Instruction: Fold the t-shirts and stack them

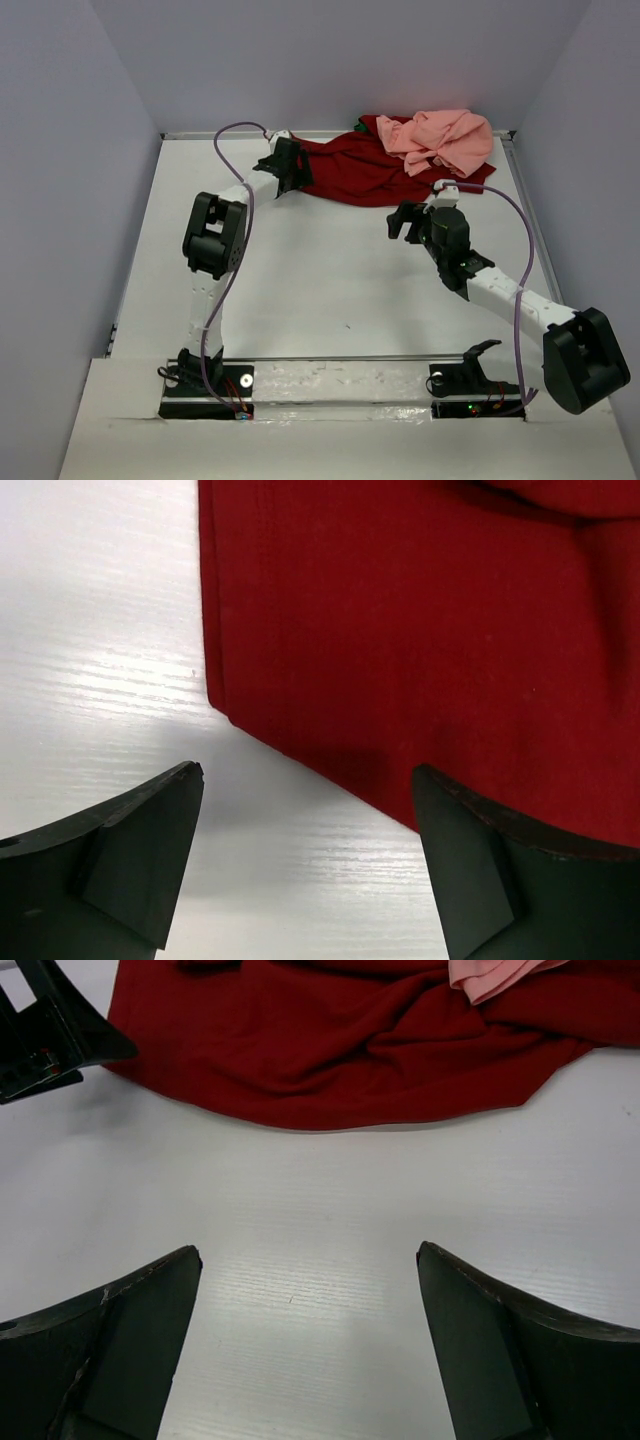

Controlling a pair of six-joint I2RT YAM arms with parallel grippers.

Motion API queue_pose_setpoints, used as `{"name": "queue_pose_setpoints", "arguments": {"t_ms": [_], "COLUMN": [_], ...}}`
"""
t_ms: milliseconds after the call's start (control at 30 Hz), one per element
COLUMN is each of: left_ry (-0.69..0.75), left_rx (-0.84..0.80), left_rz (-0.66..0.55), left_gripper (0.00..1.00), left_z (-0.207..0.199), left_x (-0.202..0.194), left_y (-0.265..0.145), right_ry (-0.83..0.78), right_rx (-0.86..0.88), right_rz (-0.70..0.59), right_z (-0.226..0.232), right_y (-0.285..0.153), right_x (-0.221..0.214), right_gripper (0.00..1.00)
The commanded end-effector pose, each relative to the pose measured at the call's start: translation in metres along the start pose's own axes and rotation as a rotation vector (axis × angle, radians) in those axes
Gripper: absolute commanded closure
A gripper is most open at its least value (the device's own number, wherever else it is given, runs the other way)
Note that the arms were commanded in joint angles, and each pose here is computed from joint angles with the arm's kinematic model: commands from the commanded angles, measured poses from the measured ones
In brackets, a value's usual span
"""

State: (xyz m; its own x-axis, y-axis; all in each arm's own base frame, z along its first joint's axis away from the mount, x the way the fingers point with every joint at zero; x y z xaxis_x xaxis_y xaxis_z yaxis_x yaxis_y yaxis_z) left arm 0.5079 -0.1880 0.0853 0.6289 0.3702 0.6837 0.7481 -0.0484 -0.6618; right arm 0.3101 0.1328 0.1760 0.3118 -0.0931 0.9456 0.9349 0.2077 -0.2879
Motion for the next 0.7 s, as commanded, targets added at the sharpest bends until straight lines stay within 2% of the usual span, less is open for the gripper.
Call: {"name": "queue_pose_setpoints", "arguments": {"t_ms": [0,100,400,533,600,633,667], "left_ry": [0.014,0.022,0.022,0.024,0.026,0.029,0.032], "left_rx": [0.006,-0.012,0.004,0.018,0.015,0.020,0.021], "left_rz": [-0.043,-0.036,-0.007,-0.004,-0.004,0.009,0.019], "left_gripper": [0.10,0.18,0.16,0.18,0.35,0.55,0.68], "left_z": [-0.009,-0.014,-0.015,-0.016,-0.019,-0.019,-0.020], "left_x": [0.020,0.021,0.015,0.015,0.018,0.017,0.015], "left_y": [-0.004,0.000,0.017,0.023,0.027,0.027,0.029], "right_ry": [-0.001,-0.001,-0.005,-0.005,-0.005,-0.006,-0.006], "right_rx": [0.019,0.021,0.017,0.018,0.017,0.016,0.015], "right_rz": [-0.073,-0.072,-0.069,-0.067,-0.069,-0.067,-0.068], "right_z": [0.008,0.008,0.008,0.008,0.008,0.008,0.007], "right_y": [0.001,0.001,0.002,0.002,0.002,0.002,0.002], "right_x": [0.026,0.026,0.026,0.025,0.026,0.026,0.026], "right_gripper": [0.06,0.06,0.06,0.06,0.06,0.06,0.06]}}
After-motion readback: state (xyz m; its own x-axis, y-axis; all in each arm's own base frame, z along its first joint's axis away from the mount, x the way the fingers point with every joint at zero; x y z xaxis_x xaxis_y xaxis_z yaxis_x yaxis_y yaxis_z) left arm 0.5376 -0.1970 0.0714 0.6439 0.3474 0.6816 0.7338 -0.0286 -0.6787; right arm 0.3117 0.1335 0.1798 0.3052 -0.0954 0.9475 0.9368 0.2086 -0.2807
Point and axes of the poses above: each gripper's point midway between its finger pads, its own y axis out along the fingers, its own z axis along the line the jaws close on, x = y × z, the point moved 5 cm from there along -y, back along the fingers, and after that the axes turned 8 degrees about -y, right-handed, at the moved point
